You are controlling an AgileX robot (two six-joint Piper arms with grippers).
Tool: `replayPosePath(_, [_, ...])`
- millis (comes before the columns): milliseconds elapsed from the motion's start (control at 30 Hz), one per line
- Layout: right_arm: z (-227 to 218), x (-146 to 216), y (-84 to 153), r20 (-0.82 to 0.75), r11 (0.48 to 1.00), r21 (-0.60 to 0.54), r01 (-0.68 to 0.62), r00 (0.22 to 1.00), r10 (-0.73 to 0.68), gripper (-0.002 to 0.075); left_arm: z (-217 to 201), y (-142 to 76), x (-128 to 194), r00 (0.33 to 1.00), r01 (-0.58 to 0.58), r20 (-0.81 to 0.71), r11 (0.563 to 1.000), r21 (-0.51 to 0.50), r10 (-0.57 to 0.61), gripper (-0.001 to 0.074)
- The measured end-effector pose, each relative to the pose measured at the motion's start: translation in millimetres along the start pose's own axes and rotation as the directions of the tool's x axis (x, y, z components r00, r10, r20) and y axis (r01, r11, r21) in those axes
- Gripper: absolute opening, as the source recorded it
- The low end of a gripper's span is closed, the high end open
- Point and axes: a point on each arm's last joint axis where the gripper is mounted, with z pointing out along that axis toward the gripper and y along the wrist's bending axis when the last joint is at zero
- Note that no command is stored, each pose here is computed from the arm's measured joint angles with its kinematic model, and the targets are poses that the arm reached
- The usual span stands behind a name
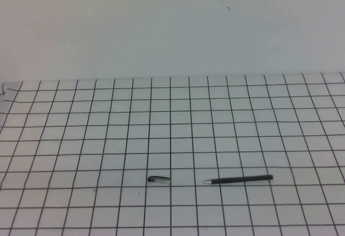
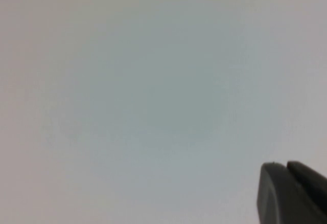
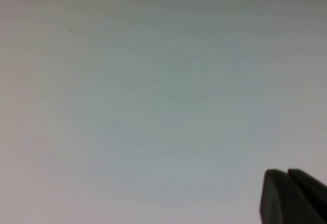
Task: Cap the pen
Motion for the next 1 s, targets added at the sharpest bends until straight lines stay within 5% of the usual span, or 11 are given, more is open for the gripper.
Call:
replayPosePath(167, [0,0,0,0.0,1.0,0.0,0.0,1.0,0.0,-0.0003,12,0,-10,0.974,0.08,-0.211,0.996,-0.039,-0.087,-0.0001])
replayPosePath(333, [0,3,-3,-0.029,0.999,0.037,-0.005,1.0,0.007,-0.0003,13,0,-15,0.981,0.031,-0.192,0.999,-0.02,-0.034,-0.0001])
replayPosePath(567, [3,19,-3,-0.28,1.0,0.015,0.025,0.96,-0.02,-0.0003,12,0,-12,0.974,0.024,-0.224,0.999,-0.028,-0.03,-0.0001])
replayPosePath(833, [28,6,-4,-0.612,0.997,-0.054,0.048,0.788,-0.071,-0.0002,11,9,-12,0.896,-0.012,-0.44,0.991,-0.135,-0.049,-0.0002])
replayPosePath(1000, [37,7,-4,-0.811,0.996,-0.086,0.014,0.58,-0.078,-0.0002,28,12,-30,0.842,-0.019,-0.532,0.983,-0.185,-0.084,-0.0001])
